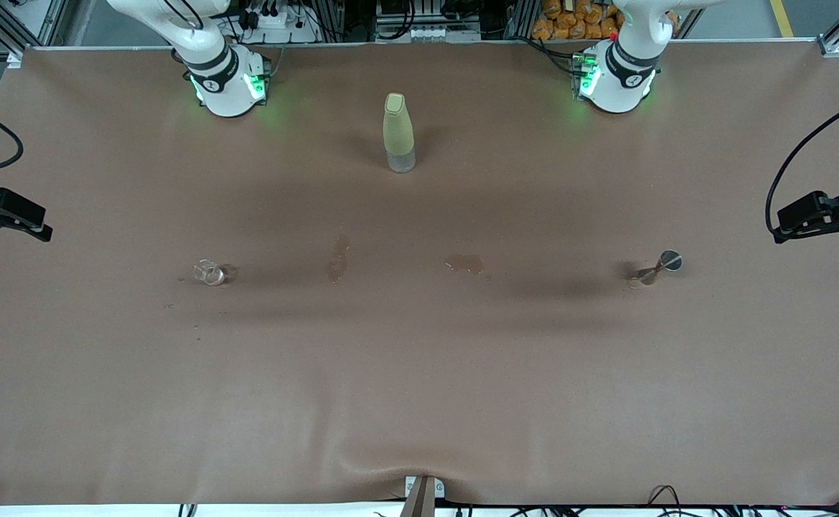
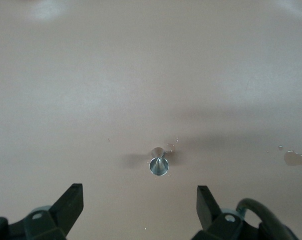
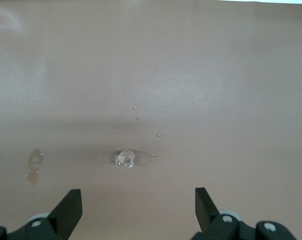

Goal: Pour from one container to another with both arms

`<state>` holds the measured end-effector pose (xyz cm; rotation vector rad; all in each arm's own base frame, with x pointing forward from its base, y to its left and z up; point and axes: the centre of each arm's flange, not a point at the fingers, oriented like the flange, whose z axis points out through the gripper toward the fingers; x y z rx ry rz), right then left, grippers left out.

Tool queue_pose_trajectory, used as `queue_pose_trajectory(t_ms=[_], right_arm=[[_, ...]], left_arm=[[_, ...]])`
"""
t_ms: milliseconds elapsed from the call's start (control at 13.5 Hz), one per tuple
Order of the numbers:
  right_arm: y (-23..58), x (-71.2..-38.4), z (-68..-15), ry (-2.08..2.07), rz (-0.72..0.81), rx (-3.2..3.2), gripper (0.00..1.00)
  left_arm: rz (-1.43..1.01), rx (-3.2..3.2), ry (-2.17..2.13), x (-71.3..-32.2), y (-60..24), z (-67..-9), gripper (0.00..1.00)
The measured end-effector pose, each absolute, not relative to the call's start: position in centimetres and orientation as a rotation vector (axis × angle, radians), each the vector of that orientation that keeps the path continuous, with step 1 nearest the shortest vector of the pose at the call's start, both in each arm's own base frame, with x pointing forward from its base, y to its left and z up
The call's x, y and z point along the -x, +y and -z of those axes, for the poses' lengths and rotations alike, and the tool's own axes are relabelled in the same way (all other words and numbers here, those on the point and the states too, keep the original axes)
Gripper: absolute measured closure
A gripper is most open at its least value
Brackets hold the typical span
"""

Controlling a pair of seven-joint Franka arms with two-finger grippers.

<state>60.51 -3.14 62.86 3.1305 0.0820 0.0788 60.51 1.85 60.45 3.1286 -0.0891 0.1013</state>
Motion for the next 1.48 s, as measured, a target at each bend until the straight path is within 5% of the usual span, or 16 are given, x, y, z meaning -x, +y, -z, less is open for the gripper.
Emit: queue_pose_trajectory(t_ms=[1477], right_arm=[[-3.9, -55.6, -64.1, 0.048, -0.086, -3.139, 0.0]], left_arm=[[-0.101, -3.128, -0.089, -60.5, 1.8, -60.4, 0.0]])
